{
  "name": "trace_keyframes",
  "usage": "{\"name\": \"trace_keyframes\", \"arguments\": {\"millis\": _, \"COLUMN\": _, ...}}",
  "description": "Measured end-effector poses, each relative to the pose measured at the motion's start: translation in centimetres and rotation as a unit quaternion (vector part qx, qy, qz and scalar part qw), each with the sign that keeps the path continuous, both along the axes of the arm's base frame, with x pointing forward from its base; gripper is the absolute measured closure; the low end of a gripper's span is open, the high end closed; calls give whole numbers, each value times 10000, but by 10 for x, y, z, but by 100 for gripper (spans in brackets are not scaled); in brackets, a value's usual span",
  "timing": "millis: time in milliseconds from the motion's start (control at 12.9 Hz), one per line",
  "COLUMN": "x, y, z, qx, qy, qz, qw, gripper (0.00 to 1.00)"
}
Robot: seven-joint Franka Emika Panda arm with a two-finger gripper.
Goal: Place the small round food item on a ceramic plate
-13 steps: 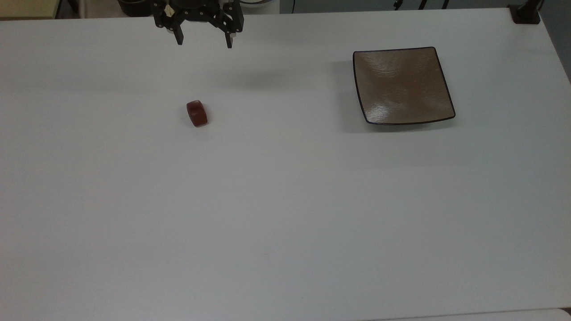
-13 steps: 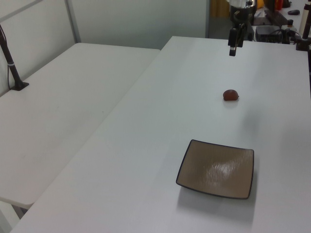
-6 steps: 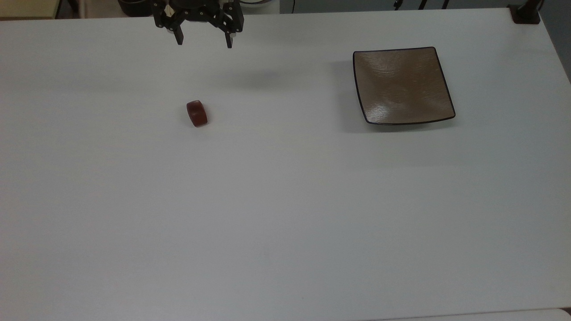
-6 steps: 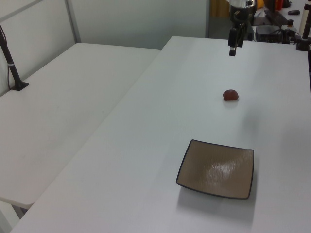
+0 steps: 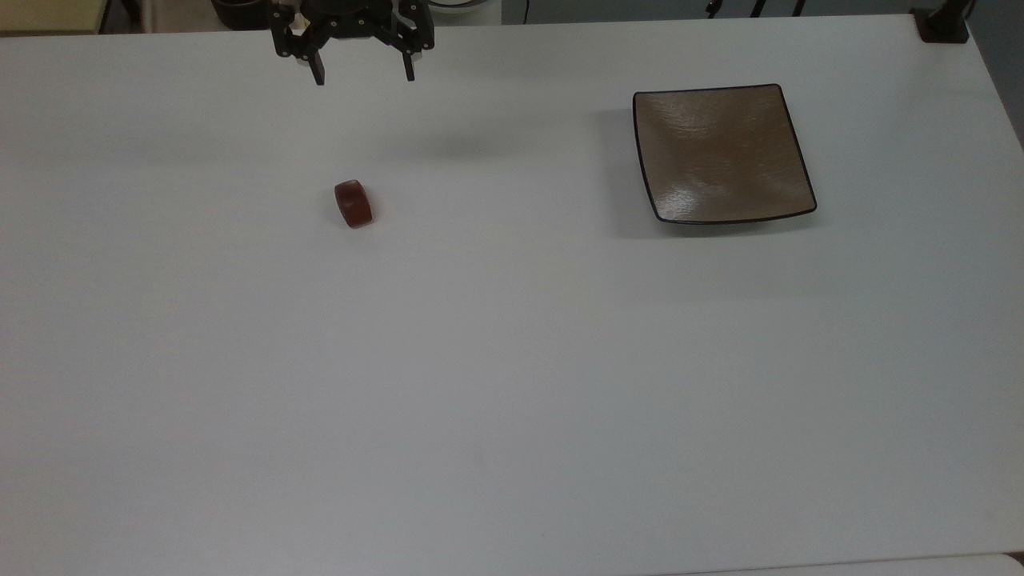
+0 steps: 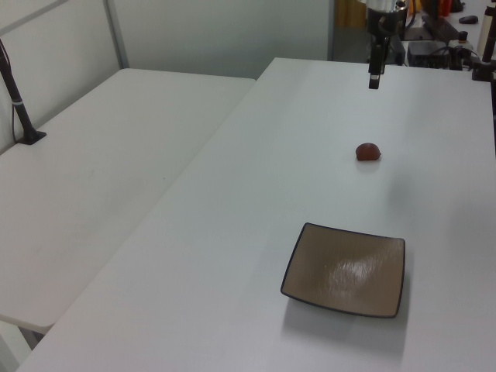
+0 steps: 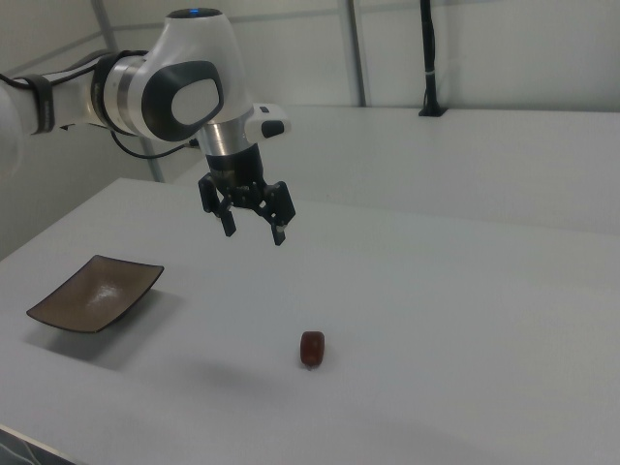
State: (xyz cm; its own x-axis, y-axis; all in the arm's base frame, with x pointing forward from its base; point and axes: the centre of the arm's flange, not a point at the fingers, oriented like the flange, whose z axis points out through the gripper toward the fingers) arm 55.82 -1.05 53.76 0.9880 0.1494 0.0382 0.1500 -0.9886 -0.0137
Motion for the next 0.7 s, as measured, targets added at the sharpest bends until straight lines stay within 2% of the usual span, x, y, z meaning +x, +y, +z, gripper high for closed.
{"name": "trace_keyframes", "arguments": {"millis": 311, "x": 0, "y": -19, "z": 0, "qx": -72, "qy": -11, "qz": 785, "qw": 9969, "gripper": 0}}
{"name": "trace_keyframes", "arguments": {"millis": 544, "x": 7, "y": -35, "z": -3, "qx": -371, "qy": -294, "qz": 885, "qw": 9949, "gripper": 0}}
{"name": "trace_keyframes", "arguments": {"millis": 699, "x": 10, "y": -36, "z": -17, "qx": -502, "qy": -303, "qz": 937, "qw": 9939, "gripper": 0}}
